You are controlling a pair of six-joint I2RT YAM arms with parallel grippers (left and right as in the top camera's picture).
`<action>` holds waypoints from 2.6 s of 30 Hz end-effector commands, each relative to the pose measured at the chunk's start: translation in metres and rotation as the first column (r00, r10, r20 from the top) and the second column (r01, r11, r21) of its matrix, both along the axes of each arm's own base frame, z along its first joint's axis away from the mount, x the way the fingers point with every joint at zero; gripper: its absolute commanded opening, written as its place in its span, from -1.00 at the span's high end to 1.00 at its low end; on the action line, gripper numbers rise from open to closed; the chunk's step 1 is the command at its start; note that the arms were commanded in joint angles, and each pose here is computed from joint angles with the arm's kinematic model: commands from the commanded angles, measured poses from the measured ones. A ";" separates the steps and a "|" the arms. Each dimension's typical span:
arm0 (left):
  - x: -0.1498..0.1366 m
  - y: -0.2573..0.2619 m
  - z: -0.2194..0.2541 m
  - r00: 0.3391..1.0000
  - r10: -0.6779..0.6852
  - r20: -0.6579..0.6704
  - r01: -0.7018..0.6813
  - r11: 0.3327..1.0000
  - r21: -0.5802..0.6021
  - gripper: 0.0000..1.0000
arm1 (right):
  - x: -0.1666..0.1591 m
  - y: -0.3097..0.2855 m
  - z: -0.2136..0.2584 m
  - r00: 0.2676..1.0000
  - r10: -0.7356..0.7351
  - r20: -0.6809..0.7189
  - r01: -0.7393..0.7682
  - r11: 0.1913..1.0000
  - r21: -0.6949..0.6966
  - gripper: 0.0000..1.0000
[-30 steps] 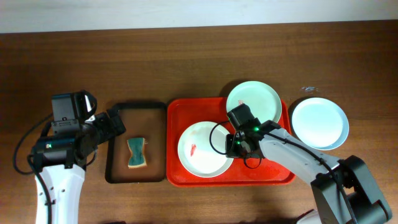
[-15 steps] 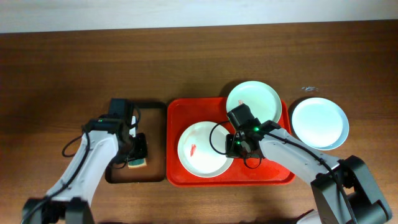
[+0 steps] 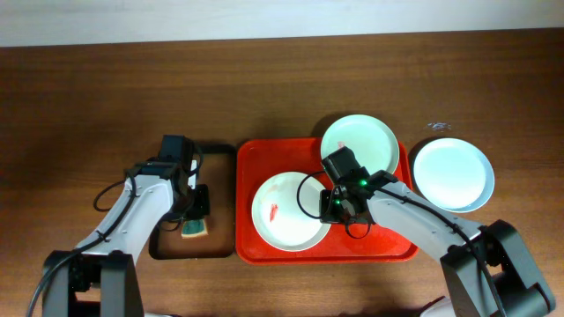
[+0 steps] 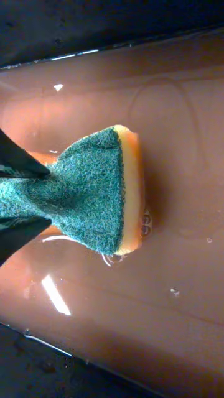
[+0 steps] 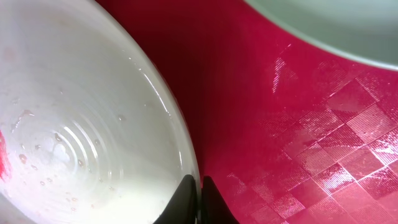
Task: Clean dirty plates on tray and stack at the side
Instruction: 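Grasp the sponge from the black tray with the left gripper, then scrub the center plate with the sponge in the left gripper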
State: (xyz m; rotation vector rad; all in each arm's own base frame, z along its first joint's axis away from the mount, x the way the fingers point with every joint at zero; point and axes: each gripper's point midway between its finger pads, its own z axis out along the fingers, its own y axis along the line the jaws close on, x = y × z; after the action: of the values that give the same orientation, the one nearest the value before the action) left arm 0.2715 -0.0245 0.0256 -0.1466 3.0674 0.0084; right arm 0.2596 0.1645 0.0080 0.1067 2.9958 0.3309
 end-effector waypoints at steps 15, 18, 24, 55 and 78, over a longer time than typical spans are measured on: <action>-0.024 0.000 -0.020 0.998 -0.005 -0.064 0.005 1.000 -0.005 0.62 | -0.003 -0.002 -0.004 1.000 -0.001 -0.007 0.001 1.000 -0.013 0.91; -0.024 0.000 -0.022 0.998 -0.005 -0.060 0.005 1.000 -0.005 0.70 | -0.003 -0.002 -0.004 1.000 -0.001 -0.007 0.001 1.000 -0.013 0.91; 0.023 -0.005 0.028 0.998 -0.006 0.060 0.007 1.000 -0.017 1.00 | -0.003 -0.002 -0.004 1.000 -0.001 -0.008 0.000 1.000 -0.011 0.92; 0.038 -0.041 0.060 0.968 -0.168 0.185 0.173 0.985 -0.012 1.00 | 0.003 0.003 -0.002 1.000 0.001 0.015 -0.001 1.000 0.008 0.63; 0.035 -0.053 0.072 0.959 -0.223 0.176 0.222 0.975 0.023 1.00 | 0.007 0.007 -0.001 1.000 0.003 0.030 -0.004 0.999 0.032 0.92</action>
State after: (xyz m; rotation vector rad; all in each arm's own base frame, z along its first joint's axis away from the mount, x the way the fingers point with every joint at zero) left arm 0.3008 -0.0763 0.0880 0.1635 2.9211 -0.0153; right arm 0.2667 0.1758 0.0111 0.0916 2.9607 0.4161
